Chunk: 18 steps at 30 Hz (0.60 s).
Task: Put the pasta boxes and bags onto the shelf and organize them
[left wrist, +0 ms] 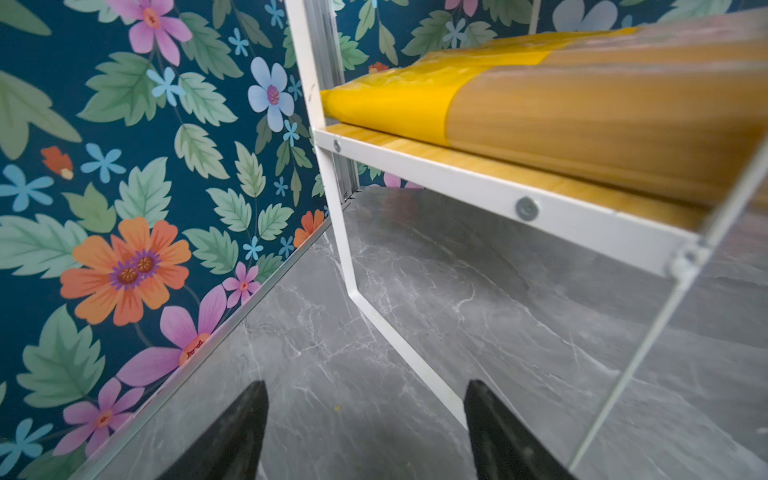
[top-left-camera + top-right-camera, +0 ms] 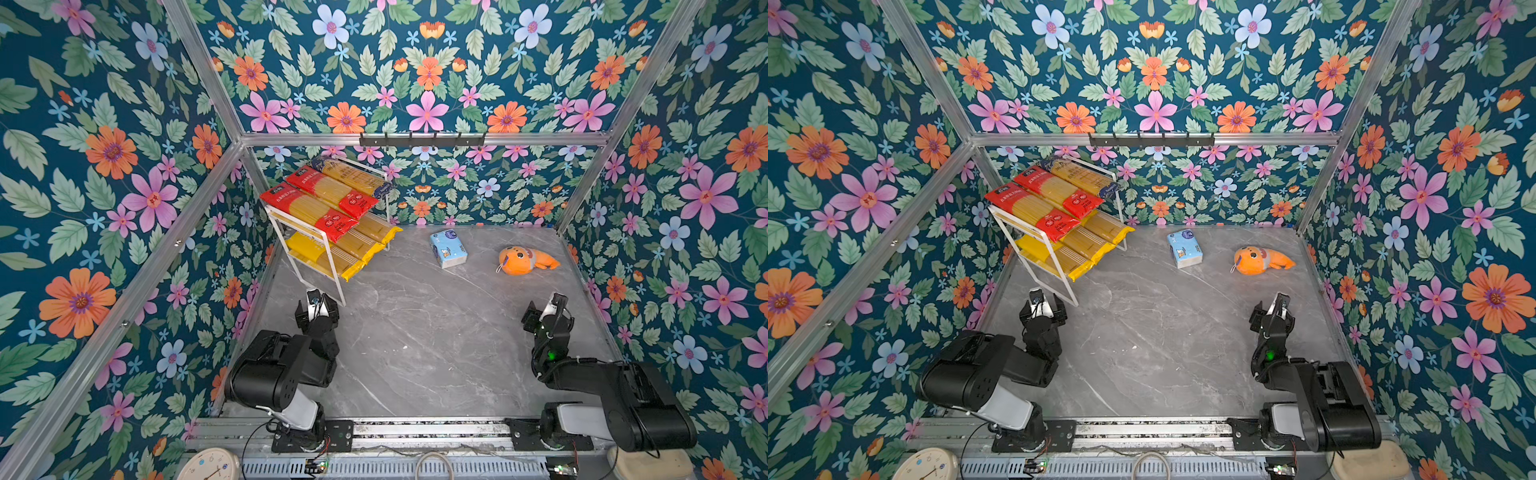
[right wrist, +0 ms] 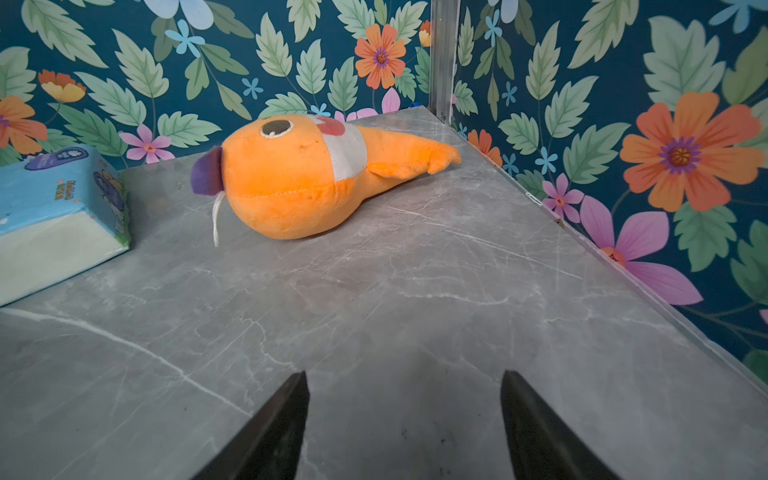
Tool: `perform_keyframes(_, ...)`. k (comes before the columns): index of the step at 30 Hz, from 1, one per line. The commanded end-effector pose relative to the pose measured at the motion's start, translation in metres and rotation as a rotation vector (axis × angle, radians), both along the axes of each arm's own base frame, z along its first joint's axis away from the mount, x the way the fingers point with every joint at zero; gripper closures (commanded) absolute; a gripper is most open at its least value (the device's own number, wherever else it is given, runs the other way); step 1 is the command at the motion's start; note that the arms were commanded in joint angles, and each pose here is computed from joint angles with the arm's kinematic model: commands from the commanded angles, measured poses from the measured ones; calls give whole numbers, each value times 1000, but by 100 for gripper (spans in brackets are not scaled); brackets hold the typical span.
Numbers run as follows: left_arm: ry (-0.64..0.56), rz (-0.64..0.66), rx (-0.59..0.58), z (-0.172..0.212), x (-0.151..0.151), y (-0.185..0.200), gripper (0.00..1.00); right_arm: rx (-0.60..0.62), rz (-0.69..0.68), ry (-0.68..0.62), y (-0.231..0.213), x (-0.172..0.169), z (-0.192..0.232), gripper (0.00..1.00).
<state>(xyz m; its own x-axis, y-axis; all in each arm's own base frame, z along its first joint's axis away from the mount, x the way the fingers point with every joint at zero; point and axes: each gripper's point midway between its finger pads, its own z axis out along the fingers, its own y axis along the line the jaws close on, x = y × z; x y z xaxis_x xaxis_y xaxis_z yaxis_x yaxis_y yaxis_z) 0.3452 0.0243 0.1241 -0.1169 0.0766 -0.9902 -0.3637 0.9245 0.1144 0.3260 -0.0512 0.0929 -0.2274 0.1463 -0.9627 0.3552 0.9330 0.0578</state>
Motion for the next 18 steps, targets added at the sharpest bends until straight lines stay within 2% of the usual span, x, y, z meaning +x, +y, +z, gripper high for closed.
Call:
perform_keyframes(1, -45, -30, -8, 14, 7, -3, 23, -24, 77, -142, 12, 12, 35, 25)
perform_keyframes(9, -15, -64, -55, 7, 18, 2, 23, -24, 140, -64, 22, 29, 20, 22)
perform_keyframes(11, 8, -80, -78, -3, 21, 4, 22, -46, 140, -98, 21, 33, 22, 19)
perform_keyframes(12, -36, -84, -54, 3, 25, 5, 22, -24, 137, -59, 21, 32, 18, 20)
perform_keyframes(14, 48, -84, -77, -10, 29, 3, 22, -10, 135, -36, 19, 34, 15, 20)
perform_keyframes(16, 15, -87, -74, -5, 33, 5, 22, -26, 137, -63, 19, 36, 18, 19)
perform_keyframes(18, 50, -84, -87, -10, 33, 6, 21, -7, 137, -28, 20, 34, 14, 18)
